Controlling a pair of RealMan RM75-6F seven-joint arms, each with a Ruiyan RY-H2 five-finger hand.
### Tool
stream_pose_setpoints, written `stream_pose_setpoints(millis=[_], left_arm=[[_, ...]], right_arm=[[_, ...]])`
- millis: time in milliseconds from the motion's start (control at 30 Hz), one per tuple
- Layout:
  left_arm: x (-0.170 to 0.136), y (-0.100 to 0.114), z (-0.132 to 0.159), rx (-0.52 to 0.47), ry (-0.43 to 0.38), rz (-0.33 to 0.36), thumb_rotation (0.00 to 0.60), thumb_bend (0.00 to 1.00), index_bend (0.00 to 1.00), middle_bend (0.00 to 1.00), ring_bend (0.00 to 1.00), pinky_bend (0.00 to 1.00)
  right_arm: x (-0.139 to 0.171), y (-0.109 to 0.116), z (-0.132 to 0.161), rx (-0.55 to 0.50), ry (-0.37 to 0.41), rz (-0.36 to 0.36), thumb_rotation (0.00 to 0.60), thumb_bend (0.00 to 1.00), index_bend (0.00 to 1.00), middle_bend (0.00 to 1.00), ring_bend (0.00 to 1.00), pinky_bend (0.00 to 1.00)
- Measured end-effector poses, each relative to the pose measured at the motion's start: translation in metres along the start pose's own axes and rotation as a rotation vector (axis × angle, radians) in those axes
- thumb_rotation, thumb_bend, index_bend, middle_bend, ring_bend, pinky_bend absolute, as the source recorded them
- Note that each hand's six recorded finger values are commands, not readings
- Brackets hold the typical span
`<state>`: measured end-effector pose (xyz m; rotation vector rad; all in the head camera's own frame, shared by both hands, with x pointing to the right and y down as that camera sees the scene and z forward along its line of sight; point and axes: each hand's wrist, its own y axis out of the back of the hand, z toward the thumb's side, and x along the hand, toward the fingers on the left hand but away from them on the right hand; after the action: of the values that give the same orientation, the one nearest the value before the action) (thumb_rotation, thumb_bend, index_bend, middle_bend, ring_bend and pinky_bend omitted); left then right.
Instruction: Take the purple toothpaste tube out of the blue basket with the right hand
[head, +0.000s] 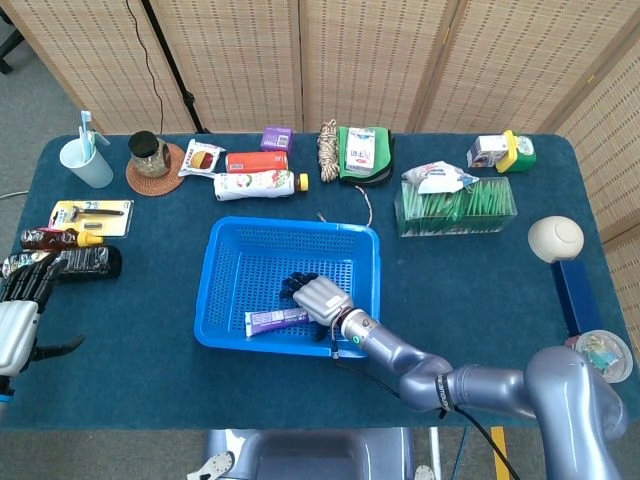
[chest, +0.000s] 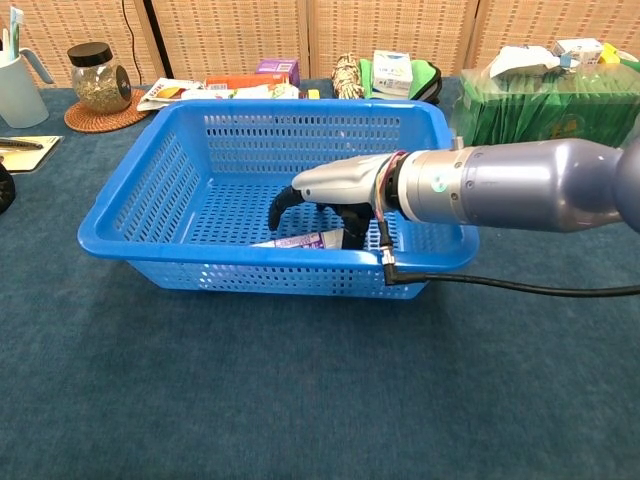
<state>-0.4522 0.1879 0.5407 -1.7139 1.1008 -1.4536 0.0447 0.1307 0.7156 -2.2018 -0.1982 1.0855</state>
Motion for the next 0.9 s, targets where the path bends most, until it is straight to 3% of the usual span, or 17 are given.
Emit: stream_pose_setpoints(millis=[333, 600, 700, 900], left_arm=[[0.0010, 0.0003, -0.0011, -0.002, 0.004, -0.001, 0.600, 0.00, 0.00, 0.00, 0.00, 0.00], [0.0010, -0.0007, -0.0004, 0.002, 0.002, -0.004, 0.600, 0.00, 0.00, 0.00, 0.00, 0.00], [0.0009, -0.0009, -0.0001, 0.003, 0.002, -0.004, 0.600, 0.00, 0.00, 0.00, 0.00, 0.00], [0.0001, -0.0014, 0.0008, 0.004, -0.001, -0.005, 0.600, 0.00, 0.00, 0.00, 0.00, 0.00]], right_arm=[[-0.0050, -0.0038, 0.0025, 0.010, 0.011, -0.024, 0.600, 0.47, 0.45, 0.39, 0.27, 0.45], [-0.0038, -0.0045, 0.0000, -0.002, 0.026, -0.056, 0.600, 0.82, 0.60, 0.54, 0.41, 0.59], [-0.0023, -0.0034, -0.0008, -0.006, 0.032, -0.066, 0.600, 0.87, 0.61, 0.55, 0.42, 0.60], [0.0026, 0.0026, -0.0013, -0.017, 0.046, -0.094, 0.600, 0.87, 0.62, 0.55, 0.42, 0.60]])
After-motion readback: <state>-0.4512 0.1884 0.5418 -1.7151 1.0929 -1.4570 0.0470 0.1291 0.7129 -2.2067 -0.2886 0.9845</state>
